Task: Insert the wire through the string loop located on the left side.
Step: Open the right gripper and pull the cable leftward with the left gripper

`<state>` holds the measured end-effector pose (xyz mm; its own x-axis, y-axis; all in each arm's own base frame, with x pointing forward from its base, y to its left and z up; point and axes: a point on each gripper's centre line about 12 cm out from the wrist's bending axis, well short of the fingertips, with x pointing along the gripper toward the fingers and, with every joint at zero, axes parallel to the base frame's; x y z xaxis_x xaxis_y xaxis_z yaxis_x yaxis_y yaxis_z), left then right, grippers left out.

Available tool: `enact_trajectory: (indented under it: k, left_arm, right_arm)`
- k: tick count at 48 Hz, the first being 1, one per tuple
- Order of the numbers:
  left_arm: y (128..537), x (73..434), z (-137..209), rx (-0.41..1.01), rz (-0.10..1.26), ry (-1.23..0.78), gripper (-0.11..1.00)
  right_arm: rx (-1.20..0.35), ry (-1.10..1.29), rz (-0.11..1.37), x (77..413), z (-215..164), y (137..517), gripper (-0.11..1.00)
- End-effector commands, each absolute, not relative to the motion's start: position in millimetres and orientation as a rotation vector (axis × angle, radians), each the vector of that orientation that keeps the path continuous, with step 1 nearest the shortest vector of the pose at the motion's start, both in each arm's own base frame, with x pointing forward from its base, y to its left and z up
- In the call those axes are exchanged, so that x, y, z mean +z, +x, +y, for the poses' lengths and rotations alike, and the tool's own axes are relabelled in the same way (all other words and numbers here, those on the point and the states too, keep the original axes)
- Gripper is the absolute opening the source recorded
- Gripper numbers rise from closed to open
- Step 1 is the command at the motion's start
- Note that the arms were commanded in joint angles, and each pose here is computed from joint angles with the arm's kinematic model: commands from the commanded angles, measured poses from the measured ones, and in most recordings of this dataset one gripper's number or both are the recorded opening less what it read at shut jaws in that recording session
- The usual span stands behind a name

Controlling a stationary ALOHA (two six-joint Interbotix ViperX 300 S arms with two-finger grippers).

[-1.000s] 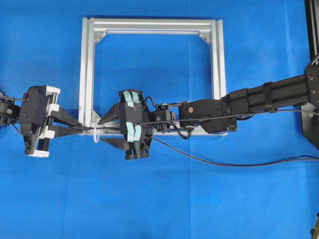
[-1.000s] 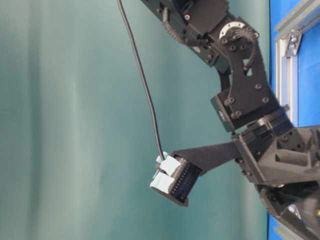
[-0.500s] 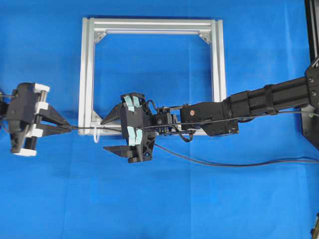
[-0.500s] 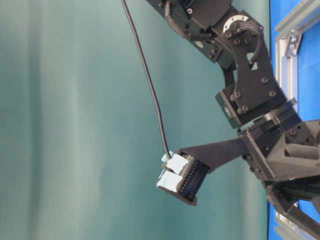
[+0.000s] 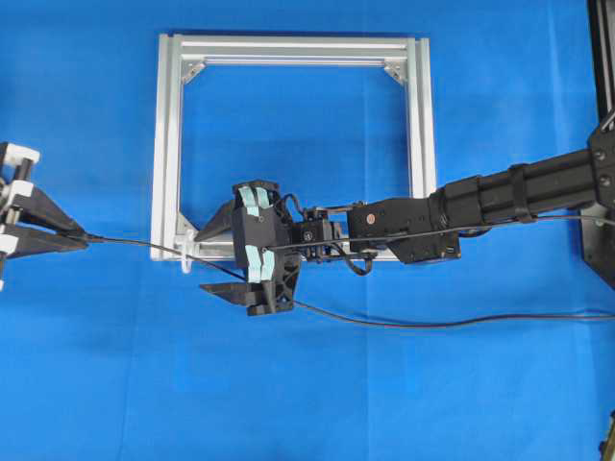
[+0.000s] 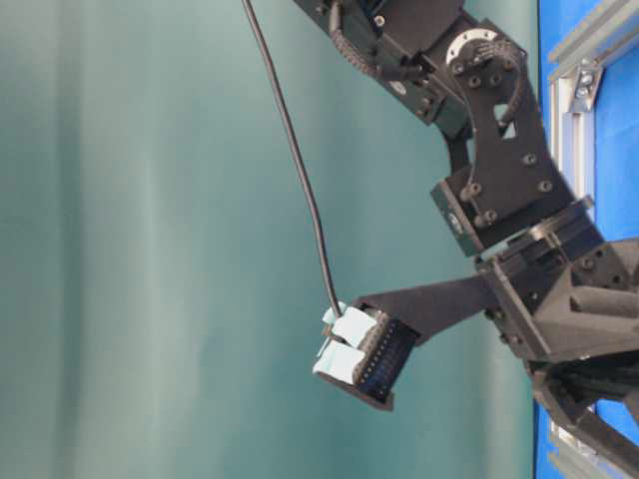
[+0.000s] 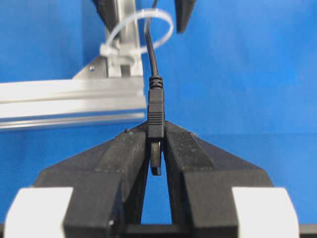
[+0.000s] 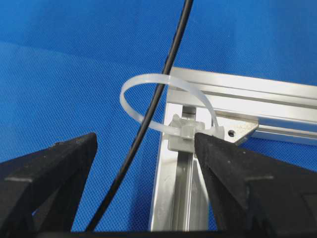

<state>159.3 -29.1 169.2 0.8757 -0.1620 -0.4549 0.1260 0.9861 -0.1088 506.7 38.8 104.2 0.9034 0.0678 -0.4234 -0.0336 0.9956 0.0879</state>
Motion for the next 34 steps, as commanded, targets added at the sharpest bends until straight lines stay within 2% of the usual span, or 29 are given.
enact_trajectory:
  k: [1,28,31,34]
  left_arm:
    - [160.3,174.6,-29.8,-0.155,0.46,-0.078,0.06]
    - [161.2,167.0,-29.9,-0.142,0.502,-0.11,0.07]
    - [161.0,166.5,-29.9,-0.139,0.508,-0.123,0.14]
    - [160.5,165.7,-29.9,-0.136,0.517,-0.134,0.31]
  right_arm:
    - [0.057,0.086,0.376,135.0,40.4,509.0,0.93]
    - [0.063,0.085,0.372,136.2,43.6,509.5,0.93]
    - [0.063,0.085,0.372,136.2,43.6,509.5,0.93]
    - [0.063,0.085,0.372,136.2,43.6,509.5,0.93]
